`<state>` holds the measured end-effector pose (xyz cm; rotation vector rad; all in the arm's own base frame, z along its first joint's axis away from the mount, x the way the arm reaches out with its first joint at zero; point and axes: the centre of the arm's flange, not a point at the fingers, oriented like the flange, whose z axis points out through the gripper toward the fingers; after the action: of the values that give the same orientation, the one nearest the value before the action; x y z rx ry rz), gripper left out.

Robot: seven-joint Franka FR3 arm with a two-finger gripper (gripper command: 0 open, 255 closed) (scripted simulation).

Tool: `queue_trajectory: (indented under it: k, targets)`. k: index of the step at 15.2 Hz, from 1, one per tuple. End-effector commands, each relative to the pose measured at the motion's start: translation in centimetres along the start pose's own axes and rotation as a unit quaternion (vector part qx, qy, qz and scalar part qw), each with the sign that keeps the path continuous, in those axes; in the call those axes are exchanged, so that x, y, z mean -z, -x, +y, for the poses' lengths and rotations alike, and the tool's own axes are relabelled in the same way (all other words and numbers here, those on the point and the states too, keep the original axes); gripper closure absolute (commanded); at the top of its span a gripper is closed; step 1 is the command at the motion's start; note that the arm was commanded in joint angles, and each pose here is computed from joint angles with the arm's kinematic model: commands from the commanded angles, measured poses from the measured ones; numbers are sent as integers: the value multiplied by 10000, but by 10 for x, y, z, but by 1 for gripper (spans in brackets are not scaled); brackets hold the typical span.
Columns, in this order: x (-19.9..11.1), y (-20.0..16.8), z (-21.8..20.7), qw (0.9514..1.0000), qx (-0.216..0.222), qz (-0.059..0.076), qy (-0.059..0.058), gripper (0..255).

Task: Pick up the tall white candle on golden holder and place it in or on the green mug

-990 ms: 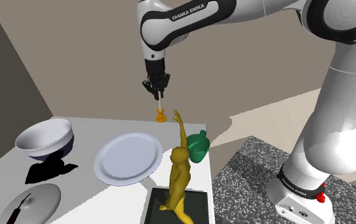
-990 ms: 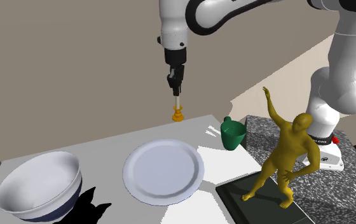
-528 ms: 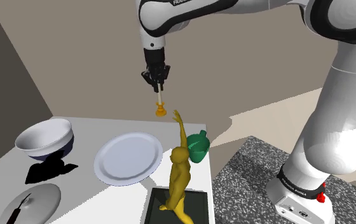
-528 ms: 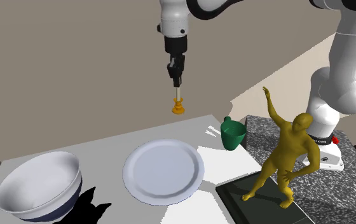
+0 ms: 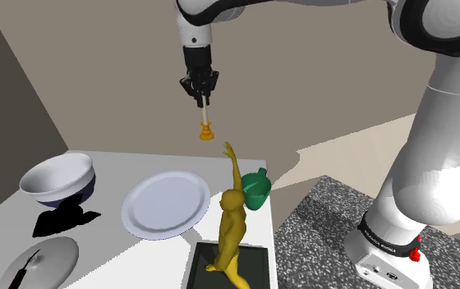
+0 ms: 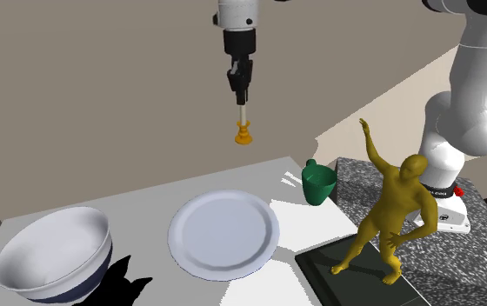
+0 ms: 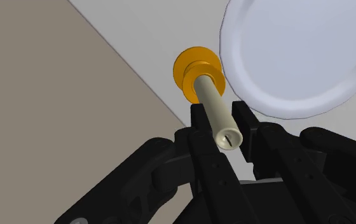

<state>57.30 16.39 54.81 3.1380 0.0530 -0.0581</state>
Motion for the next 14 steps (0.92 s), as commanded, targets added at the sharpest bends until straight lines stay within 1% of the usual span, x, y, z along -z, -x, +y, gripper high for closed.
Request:
queue_trajectory:
  k: [1, 14]
  targets:
    - [8, 14, 1, 10000, 0, -3, 0, 255]
    - [43, 182, 7, 10000, 0, -3, 0, 255]
